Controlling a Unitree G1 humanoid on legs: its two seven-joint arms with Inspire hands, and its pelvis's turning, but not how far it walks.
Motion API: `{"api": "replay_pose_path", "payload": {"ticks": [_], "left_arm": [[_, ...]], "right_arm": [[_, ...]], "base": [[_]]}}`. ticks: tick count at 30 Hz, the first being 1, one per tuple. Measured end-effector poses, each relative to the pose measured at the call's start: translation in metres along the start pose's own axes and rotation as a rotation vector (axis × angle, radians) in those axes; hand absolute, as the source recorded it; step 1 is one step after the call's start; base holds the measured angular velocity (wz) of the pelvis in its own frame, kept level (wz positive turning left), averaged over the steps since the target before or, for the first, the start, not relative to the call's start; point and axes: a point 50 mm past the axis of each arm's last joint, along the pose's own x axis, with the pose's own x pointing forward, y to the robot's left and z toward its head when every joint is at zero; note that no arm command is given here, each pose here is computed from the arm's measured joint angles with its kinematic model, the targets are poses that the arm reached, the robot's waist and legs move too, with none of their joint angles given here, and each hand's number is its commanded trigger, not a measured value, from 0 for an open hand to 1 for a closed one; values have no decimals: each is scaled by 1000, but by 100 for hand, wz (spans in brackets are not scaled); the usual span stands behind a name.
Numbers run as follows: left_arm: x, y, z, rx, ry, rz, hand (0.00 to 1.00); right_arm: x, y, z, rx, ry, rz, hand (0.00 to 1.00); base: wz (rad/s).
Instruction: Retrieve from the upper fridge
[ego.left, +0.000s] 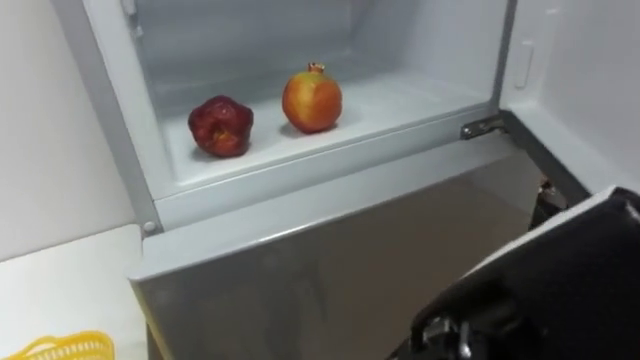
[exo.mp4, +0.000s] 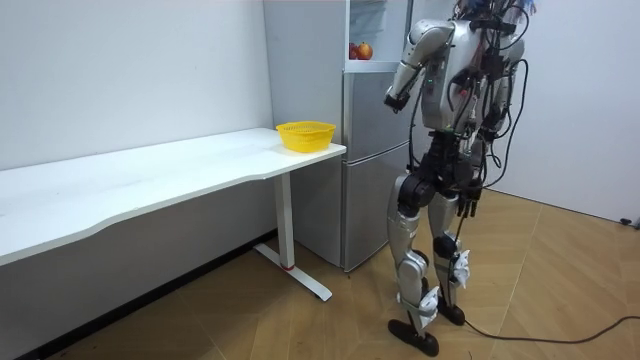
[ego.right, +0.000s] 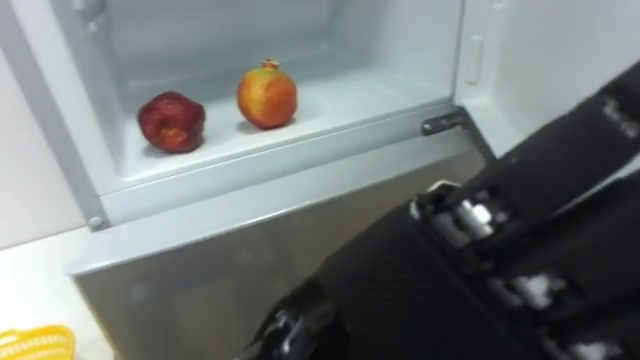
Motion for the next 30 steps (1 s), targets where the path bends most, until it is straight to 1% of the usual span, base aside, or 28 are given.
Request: {"api": "replay_pose_path", "payload": {"ticks": [4, 11, 19, 25, 26, 27, 28, 30], "left_arm": [[1, 1, 1, 2, -11, 25, 0], [2, 3, 3, 15, -7, 36, 0], [3, 3, 6, 34, 0, 51, 0], [-8, 4, 14, 139, 75, 91, 0], [-11, 1, 21, 181, 79, 96, 0], [-14, -2, 31, 250, 81, 105, 0], [-16, -3, 35, 283, 82, 113, 0], [-27, -12, 51, 396, 67, 152, 0]], "right_arm": [[0, -4, -13, 40, 40, -13, 0], [-1, 0, -26, 88, 70, -4, 0], [-1, -2, -23, 101, 48, -12, 0], [-1, -5, -22, 119, 36, -26, 0], [-1, -5, -22, 118, 30, -27, 0], [-1, -4, -23, 124, 27, -26, 0], [-1, -3, -24, 129, 27, -25, 0], [-1, 1, -31, 141, 41, -17, 0]], "base": [[-30], [-19], [-1], [16], [11], [15], [24], [21]]}}
